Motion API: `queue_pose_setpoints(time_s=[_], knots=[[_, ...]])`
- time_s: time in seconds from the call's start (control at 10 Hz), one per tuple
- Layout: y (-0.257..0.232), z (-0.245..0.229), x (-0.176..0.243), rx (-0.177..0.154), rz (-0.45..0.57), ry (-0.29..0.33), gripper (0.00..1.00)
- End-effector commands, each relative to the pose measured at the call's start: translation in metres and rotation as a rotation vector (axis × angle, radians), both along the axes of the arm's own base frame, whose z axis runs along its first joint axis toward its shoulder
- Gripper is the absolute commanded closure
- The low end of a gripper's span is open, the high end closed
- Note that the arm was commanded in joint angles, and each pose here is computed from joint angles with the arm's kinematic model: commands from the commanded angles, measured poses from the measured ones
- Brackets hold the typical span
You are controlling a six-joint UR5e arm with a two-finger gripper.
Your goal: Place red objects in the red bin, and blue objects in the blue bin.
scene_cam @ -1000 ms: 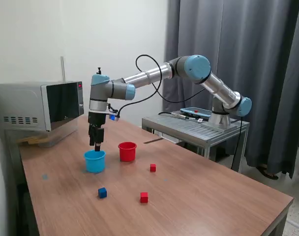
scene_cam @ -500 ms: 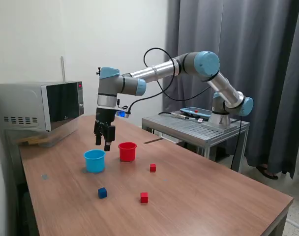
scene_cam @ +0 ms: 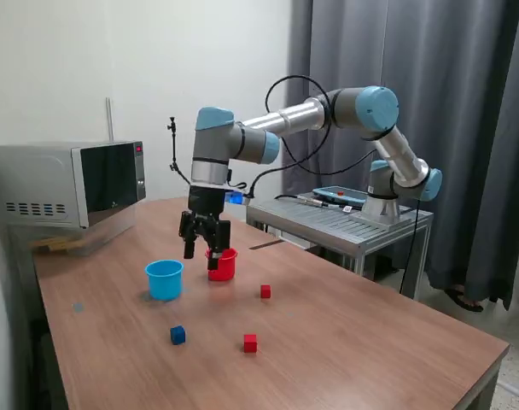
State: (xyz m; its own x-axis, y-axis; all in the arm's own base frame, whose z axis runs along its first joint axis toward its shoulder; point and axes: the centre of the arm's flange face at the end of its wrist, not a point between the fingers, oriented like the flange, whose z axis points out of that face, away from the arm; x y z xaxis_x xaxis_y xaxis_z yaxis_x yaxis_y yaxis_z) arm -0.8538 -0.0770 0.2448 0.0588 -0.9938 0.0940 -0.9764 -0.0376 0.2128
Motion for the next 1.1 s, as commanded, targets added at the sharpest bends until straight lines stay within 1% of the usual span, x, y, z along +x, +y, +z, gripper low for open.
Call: queue_pose_setpoints(time_s=[0.0,0.2,0.3,0.4,0.5,0.7,1.0], knots=[[-0.029,-0.002,0.004,-0.011,0.028,-0.002,0.00],[-0.042,0.001,0.003,-0.009,0.043,0.010,0.00],[-0.038,0.004,0.002,-0.008,0.039,0.016,0.00],[-0.029,-0.001,-0.002,-0.005,0.020,0.008,0.00],[-0.019,-0.018,-0.008,-0.003,0.007,-0.012,0.00],[-0.009,-0.014,-0.023,0.011,-0.004,0.016,0.00],[-0.004,-0.041,-0.040,0.009,-0.011,0.023,0.00]])
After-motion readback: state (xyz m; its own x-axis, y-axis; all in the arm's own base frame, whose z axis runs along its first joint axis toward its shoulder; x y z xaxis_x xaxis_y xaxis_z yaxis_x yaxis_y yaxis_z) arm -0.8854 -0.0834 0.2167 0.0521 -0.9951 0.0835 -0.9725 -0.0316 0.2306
